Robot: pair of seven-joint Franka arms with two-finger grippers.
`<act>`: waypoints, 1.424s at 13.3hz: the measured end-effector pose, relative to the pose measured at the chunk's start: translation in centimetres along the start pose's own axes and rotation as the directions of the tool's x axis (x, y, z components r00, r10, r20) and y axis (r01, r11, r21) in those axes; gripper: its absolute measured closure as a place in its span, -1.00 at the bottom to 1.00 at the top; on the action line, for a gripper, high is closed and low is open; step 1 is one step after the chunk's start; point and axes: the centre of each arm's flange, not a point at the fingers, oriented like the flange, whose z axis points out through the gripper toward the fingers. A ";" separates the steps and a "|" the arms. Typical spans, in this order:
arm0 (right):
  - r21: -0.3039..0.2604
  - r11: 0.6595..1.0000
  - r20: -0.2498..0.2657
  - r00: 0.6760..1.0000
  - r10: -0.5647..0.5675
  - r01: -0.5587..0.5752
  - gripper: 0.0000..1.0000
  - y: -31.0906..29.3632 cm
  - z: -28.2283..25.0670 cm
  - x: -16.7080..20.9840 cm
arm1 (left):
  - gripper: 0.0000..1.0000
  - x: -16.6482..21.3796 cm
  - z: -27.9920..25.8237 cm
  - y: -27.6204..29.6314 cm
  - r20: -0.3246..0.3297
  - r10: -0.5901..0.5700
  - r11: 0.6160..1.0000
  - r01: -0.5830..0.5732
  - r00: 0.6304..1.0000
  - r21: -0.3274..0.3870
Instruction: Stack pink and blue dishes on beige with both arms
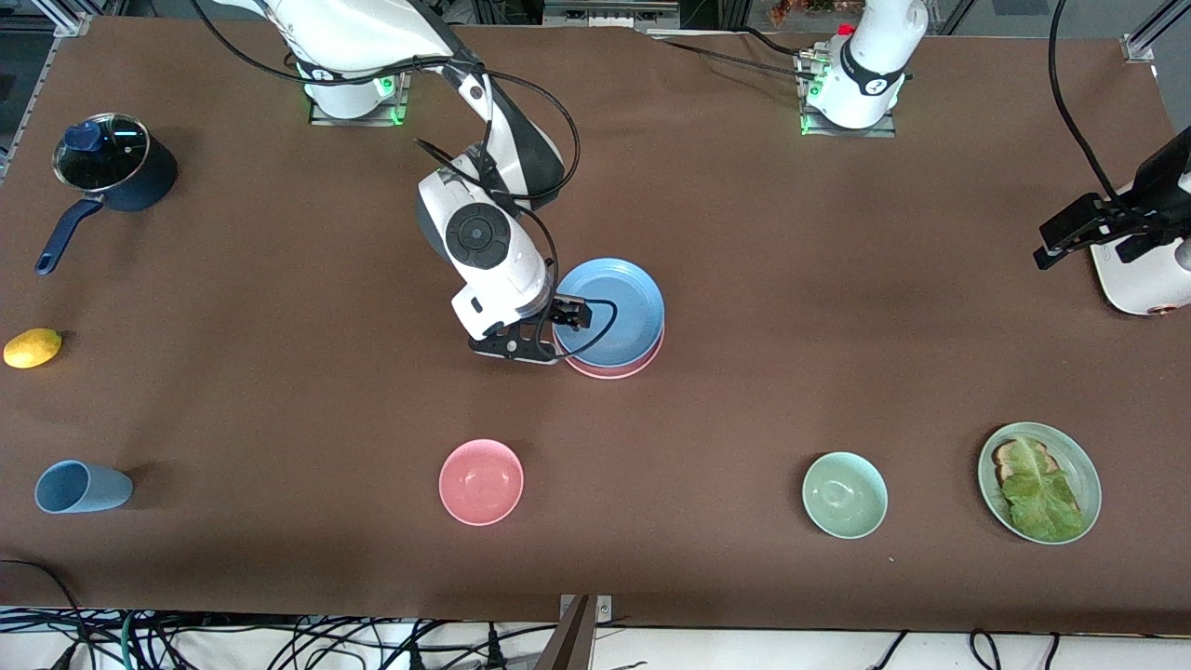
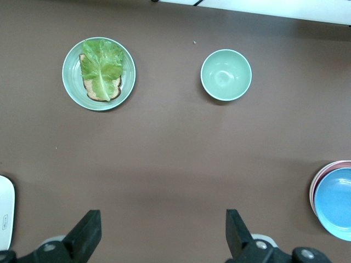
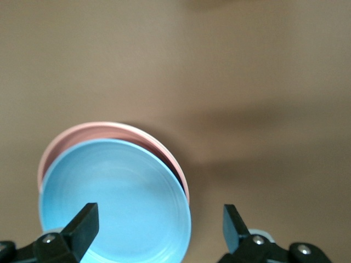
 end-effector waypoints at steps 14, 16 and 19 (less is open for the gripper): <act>-0.091 0.983 0.073 0.985 -0.153 0.160 -1.00 8.8 -11.0 6.5 | -1.00 0.1 0.1 0.0 0.001 0.001 1.000 -0.001 1.000 0.000; -0.097 0.974 0.078 0.977 -0.199 0.206 -1.00 10.1 -13.9 6.4 | -1.00 0.1 0.2 0.0 0.002 0.000 1.000 0.000 1.000 0.000; -0.100 0.966 0.083 0.969 -0.232 0.240 -1.00 12.5 -17.4 6.2 | -1.00 0.2 0.2 0.0 0.003 0.001 1.000 -0.001 1.000 0.000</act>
